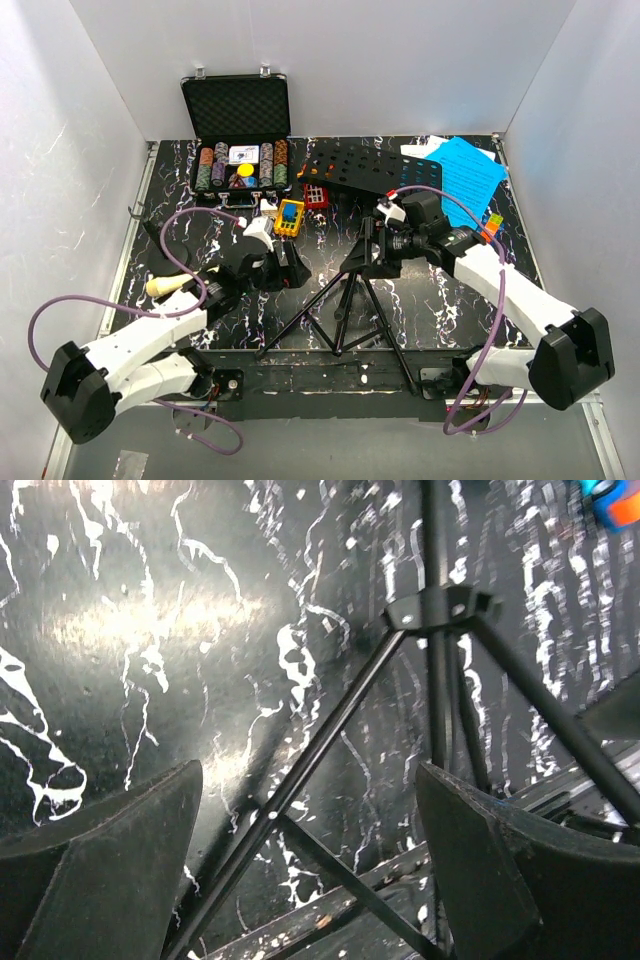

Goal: Pack up the instrument practice props
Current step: Close the music stand at the center of the board.

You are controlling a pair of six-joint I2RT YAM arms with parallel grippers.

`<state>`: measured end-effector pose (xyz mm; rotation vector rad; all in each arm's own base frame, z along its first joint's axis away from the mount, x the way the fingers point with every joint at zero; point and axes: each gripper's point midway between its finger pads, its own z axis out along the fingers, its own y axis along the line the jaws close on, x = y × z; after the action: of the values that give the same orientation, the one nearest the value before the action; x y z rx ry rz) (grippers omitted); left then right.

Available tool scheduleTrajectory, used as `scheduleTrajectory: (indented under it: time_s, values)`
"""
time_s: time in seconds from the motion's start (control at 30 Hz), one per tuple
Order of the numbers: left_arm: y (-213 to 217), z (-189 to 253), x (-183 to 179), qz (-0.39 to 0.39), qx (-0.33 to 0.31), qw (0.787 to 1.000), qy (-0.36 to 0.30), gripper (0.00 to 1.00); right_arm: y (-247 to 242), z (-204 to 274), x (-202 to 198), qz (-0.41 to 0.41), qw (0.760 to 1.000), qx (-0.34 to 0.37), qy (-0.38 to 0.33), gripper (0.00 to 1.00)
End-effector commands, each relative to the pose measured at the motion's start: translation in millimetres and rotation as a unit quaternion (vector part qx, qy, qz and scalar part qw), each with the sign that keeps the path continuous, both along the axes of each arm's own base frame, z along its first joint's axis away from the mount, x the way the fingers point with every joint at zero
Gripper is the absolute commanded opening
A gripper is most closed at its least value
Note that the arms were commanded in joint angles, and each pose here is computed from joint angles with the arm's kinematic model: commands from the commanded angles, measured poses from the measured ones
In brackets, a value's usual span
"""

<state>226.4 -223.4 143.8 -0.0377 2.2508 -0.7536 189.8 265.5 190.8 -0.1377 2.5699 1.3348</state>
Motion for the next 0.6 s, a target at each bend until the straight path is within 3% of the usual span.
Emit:
scheduleTrajectory:
  time_s: [0.0, 0.13, 0.43, 0.57]
  values:
    - [1.9, -34.4, -13.0, -0.012, 0.034, 0.997, 0.068, 0.86, 7.0, 5.3, -10.2, 0.032, 0.999, 0.009, 0.022, 0.91]
    - [-8.9, -53.7, -17.1, -0.032, 0.027, 0.995, 0.094, 0.84, 11.9, -2.3, -13.4, 0.047, 0.998, 0.015, 0.041, 0.85]
    - [-14.5, -82.9, -23.8, -0.052, 0.035, 0.990, 0.127, 0.78, 11.2, -28.9, -13.5, 0.049, 0.997, -0.006, 0.058, 0.47]
    - [-12.7, -92.2, -27.6, -0.052, 0.036, 0.989, 0.134, 0.75, 6.7, -41.9, -12.6, 0.041, 0.997, -0.023, 0.055, 0.38]
